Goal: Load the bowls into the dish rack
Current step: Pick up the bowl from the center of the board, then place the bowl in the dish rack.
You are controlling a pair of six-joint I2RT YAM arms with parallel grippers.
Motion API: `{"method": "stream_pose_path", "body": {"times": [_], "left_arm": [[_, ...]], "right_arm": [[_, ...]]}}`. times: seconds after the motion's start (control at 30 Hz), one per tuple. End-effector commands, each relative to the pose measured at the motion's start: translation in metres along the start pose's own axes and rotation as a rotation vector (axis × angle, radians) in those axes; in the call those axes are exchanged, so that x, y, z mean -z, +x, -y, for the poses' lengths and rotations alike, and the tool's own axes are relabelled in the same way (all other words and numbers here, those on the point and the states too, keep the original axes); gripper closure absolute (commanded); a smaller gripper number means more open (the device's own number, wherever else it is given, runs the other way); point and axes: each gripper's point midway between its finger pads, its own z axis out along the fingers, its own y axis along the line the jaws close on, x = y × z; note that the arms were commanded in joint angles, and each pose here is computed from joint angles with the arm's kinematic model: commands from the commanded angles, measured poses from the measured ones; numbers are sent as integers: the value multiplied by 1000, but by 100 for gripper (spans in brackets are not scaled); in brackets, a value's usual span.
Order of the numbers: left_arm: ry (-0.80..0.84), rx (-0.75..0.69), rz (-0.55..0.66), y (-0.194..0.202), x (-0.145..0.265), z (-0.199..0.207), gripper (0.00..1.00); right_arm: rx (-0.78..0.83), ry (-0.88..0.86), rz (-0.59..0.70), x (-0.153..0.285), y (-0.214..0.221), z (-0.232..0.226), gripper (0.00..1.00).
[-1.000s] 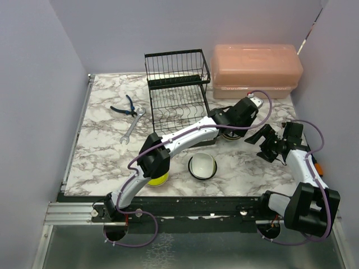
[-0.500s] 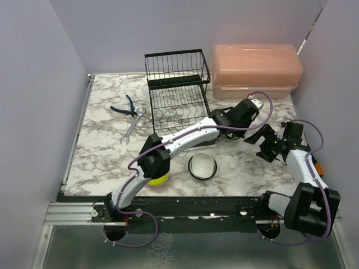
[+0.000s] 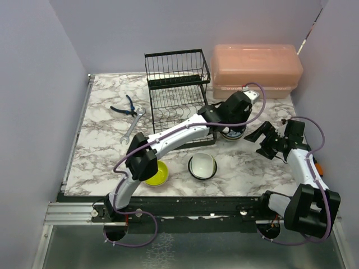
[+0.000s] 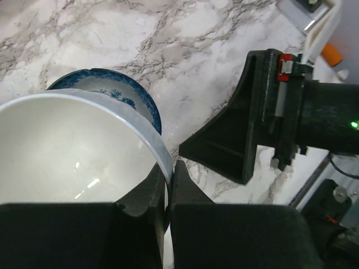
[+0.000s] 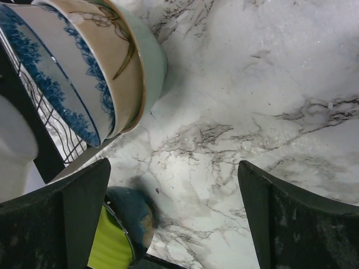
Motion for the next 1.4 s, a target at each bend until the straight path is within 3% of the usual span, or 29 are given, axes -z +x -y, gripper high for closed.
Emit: {"method": "stream_pose_path", "body": {"times": [0.0, 0.27, 0.4, 0.57, 0.77, 1.03, 1.37], "left_arm": [[140, 72, 227, -71, 64, 12, 100], [281, 319, 326, -65, 102, -35, 100], [361, 487, 449, -62, 132, -71, 100], [354, 612, 530, -45, 155, -110, 100], [324, 709, 545, -37, 165, -130, 100], [345, 853, 553, -40, 172, -134, 100], [335, 1006, 505, -25, 166, -139, 100]], "right_arm": [[48, -59, 17, 10, -9, -18, 0], [145, -157, 54, 31, -20, -49, 0], [207, -201, 82, 47, -28, -68, 0], [304, -224, 114, 65, -33, -94, 0], [437, -222, 134, 67, -21, -127, 0], [596, -260, 74, 34, 32, -179, 0], [798, -269, 138, 3, 83, -247, 0]]}}
